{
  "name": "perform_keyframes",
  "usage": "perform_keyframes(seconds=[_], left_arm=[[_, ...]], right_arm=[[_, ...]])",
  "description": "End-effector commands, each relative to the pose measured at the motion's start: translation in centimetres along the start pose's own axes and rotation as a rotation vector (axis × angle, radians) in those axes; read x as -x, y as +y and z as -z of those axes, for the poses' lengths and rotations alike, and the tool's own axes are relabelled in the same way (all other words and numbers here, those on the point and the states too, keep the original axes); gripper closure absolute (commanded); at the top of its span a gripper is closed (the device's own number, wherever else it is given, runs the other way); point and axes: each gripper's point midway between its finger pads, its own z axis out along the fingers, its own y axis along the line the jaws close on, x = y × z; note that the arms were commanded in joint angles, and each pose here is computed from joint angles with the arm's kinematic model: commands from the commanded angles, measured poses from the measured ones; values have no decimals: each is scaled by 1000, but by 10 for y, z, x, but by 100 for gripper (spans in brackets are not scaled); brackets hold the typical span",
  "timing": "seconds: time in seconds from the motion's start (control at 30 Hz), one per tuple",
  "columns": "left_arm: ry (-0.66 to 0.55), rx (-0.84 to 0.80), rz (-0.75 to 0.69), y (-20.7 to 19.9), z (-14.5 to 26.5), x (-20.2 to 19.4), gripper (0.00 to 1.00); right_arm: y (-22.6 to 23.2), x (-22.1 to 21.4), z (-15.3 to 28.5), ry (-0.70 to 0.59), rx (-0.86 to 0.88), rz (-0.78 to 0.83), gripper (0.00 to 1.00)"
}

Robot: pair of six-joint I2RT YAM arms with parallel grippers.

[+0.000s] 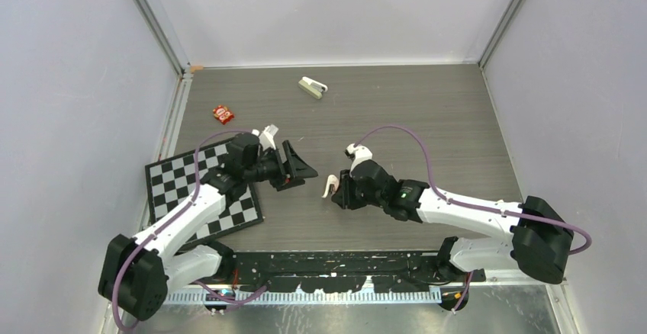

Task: Load the staples into the stapler

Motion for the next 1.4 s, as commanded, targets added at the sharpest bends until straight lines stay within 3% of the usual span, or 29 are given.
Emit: perform_keyframes(seconds=[0.0, 0.3, 0.57, 0.77, 0.93, 1.2, 1.27, 1.37], left_arm=[[8, -72, -43, -20, -12, -3, 33], [90, -46, -38, -16, -33, -27, 38], [114, -70, -53, -21, -38, -35, 52], [102, -78, -60, -21, -37, -35, 77], [88, -84, -108, -24, -32, -33, 99], [50, -138, -253, -41, -19, -26, 100], [44, -167, -302, -49, -14, -25, 100], [43, -184, -365, -56, -5, -26, 100]], right_arm=[[37, 28, 3, -79, 95, -6, 82], [42, 29, 10, -101, 109, -4, 82], [40, 30, 11, -113, 101, -8, 82], [38, 31, 10, -118, 93, -6, 81], [34, 35, 18, -131, 73, 21, 67], [46, 35, 44, -139, 182, 75, 31], [56, 34, 53, -137, 250, 78, 30], [71, 31, 68, -128, 355, 84, 39]])
